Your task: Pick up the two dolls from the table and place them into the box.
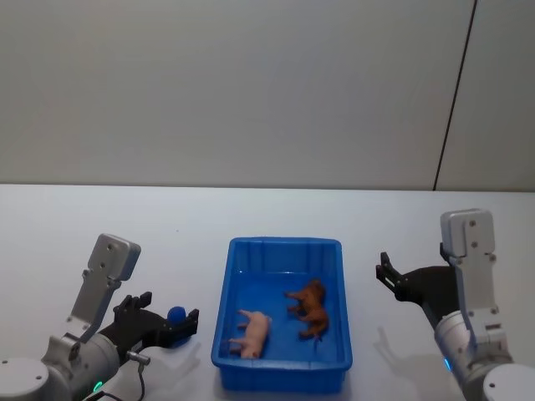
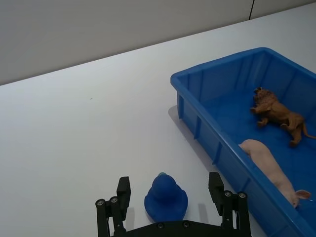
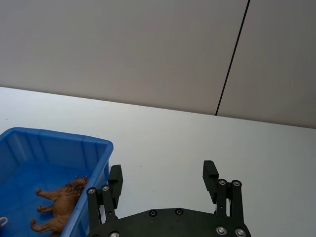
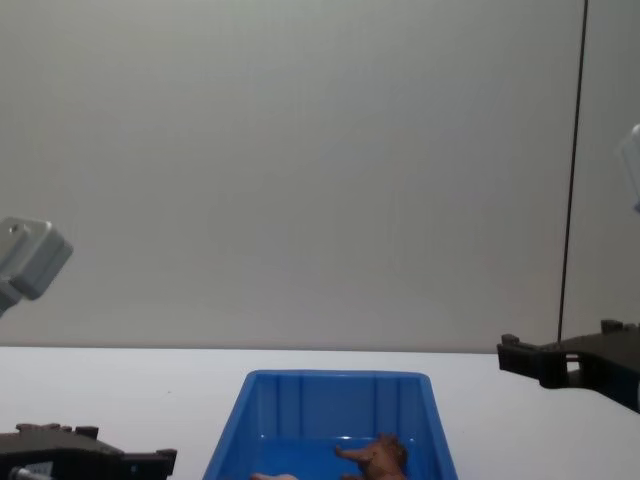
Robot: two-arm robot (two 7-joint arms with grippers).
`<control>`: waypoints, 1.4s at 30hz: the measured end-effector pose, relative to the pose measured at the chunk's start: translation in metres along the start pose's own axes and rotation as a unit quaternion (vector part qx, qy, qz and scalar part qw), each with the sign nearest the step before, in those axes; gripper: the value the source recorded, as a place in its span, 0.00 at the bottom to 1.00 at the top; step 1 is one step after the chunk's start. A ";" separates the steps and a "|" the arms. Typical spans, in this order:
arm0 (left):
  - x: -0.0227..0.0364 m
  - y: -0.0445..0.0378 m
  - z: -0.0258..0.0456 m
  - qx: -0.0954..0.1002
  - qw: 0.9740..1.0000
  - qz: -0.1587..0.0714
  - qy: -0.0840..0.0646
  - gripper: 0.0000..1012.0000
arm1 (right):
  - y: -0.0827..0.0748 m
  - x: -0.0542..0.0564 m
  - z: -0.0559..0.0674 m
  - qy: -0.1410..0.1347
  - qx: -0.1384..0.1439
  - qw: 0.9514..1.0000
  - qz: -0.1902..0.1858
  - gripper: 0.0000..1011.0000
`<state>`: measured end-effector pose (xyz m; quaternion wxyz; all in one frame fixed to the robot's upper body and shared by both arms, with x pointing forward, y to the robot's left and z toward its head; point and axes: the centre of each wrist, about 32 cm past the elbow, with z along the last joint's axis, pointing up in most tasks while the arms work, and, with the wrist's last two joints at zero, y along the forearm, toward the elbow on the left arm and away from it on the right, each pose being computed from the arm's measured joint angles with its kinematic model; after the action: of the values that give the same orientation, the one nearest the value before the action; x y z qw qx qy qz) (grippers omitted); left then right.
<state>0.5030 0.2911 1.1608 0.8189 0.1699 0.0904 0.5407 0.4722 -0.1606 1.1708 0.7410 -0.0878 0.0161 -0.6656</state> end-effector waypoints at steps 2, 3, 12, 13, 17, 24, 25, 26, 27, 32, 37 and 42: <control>0.0008 -0.0014 -0.0001 0.005 1.000 0.001 -0.001 0.99 | 0.000 0.000 0.000 0.000 0.000 1.000 0.000 0.99; 0.0011 -0.0021 -0.0002 0.006 1.000 0.001 -0.001 0.99 | 0.000 0.000 0.000 0.000 0.000 1.000 0.000 0.99; 0.0038 -0.0116 -0.0025 0.023 1.000 -0.004 0.000 0.99 | 0.000 0.000 0.000 0.000 0.000 1.000 0.000 0.99; 0.0039 -0.0124 -0.0026 0.024 1.000 -0.004 0.000 0.99 | 0.000 0.000 0.000 0.000 0.000 1.000 0.000 0.99; 0.0047 -0.0180 -0.0041 0.030 1.000 -0.008 0.001 0.99 | 0.000 0.000 0.000 0.000 0.000 1.000 0.000 0.99; 0.0057 -0.0252 -0.0052 0.039 0.999 -0.011 0.001 0.89 | 0.000 0.000 0.000 0.000 0.000 1.000 0.000 0.99; 0.0057 -0.0261 -0.0054 0.040 0.999 -0.012 0.001 0.85 | 0.000 0.000 0.000 0.000 0.000 1.000 0.000 0.99; 0.0058 -0.0276 -0.0056 0.042 0.999 -0.012 0.001 0.82 | 0.000 0.000 0.000 0.000 0.000 1.000 0.000 0.99; 0.0058 -0.0276 -0.0056 0.042 0.999 -0.012 0.001 0.80 | 0.000 0.000 0.000 0.000 0.000 1.000 0.000 0.99; 0.0060 -0.0326 -0.0052 0.048 0.999 -0.013 -0.003 0.61 | 0.000 0.000 0.000 0.000 0.000 1.000 0.000 0.99; 0.0058 -0.0360 -0.0049 0.053 0.998 -0.012 -0.008 0.48 | 0.000 0.000 0.000 0.000 0.000 1.000 0.000 0.99; 0.0048 -0.0394 -0.0039 0.055 0.998 -0.012 -0.015 0.38 | 0.000 0.000 0.000 0.000 0.000 1.000 0.000 0.99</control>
<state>0.5373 0.2821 1.1425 0.8160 0.2218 0.1104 0.5222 0.4722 -0.1607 1.1707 0.7410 -0.0879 0.0161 -0.6656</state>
